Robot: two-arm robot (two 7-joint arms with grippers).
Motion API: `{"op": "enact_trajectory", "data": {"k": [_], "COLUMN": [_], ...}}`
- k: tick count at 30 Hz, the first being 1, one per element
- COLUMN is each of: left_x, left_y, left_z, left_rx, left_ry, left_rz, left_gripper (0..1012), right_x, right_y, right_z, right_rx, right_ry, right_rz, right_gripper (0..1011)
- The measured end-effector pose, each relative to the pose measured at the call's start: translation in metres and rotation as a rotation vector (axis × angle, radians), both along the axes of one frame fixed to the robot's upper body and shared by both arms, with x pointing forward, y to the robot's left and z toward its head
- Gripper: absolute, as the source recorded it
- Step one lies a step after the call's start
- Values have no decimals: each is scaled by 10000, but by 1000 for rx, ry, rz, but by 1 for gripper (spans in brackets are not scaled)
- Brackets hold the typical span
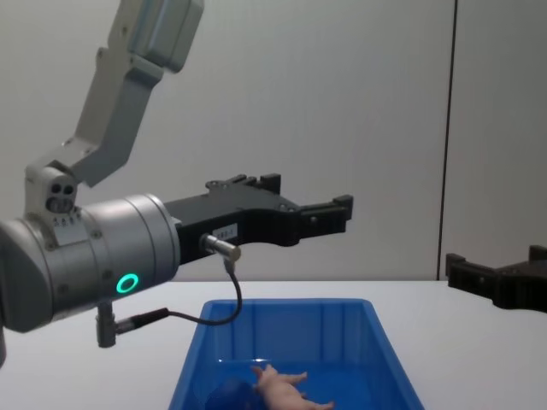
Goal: Pick up the two dolls from the table and place them into the box.
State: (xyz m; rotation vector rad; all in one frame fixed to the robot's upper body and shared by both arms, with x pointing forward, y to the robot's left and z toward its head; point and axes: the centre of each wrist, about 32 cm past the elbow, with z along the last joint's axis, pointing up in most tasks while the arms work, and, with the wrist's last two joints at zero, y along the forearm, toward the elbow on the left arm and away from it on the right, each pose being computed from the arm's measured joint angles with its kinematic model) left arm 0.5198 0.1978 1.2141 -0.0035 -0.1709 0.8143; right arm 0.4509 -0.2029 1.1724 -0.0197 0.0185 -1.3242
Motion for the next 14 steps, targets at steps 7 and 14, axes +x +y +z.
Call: {"op": "enact_trajectory", "data": {"k": [7, 14], "left_x": [14, 22], "left_y": [-21, -33], "left_z": [8, 13], "left_rx": [-2, -3], "left_ry": [-2, -3], "left_rz": [-15, -24], "left_gripper": [1001, 1001], "right_x": [0, 0], "right_y": [0, 0], "right_z": [0, 0], "right_rx": [0, 0], "right_ry": [0, 0], "right_rz": [0, 0], "right_gripper": [1001, 1001]}}
